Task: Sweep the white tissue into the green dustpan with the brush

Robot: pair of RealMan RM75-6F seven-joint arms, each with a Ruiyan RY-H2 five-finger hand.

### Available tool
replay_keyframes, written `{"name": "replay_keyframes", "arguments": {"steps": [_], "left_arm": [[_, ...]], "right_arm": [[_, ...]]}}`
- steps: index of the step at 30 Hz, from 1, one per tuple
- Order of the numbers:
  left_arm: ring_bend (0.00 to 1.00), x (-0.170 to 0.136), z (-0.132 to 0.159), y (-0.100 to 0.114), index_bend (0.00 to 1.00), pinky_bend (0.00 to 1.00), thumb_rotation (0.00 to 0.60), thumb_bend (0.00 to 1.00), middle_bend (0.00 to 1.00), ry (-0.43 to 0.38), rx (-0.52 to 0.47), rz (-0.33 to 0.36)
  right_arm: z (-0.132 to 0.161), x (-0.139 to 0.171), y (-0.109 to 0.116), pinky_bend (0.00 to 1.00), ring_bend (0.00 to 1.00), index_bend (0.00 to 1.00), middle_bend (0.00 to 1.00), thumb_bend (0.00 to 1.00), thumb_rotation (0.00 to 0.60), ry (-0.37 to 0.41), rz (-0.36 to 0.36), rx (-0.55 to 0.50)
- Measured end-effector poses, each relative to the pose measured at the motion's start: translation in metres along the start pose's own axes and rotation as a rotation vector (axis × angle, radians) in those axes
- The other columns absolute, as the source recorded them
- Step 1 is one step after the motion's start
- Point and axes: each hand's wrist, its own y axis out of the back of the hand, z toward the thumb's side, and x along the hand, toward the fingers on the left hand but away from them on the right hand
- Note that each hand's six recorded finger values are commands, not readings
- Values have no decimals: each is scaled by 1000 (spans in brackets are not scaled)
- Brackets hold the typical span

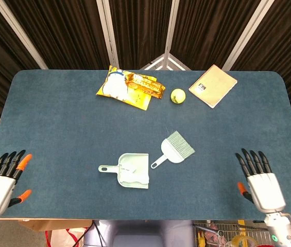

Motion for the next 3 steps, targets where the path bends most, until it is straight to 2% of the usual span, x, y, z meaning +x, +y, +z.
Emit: {"name": "replay_keyframes", "arguments": {"steps": [3], "left_arm": [[0, -4, -11, 1, 0, 0, 600, 0, 0, 23, -11, 14]], "right_arm": [[-14, 18, 0, 3, 0, 0, 0, 342, 600, -22, 9, -15]]}}
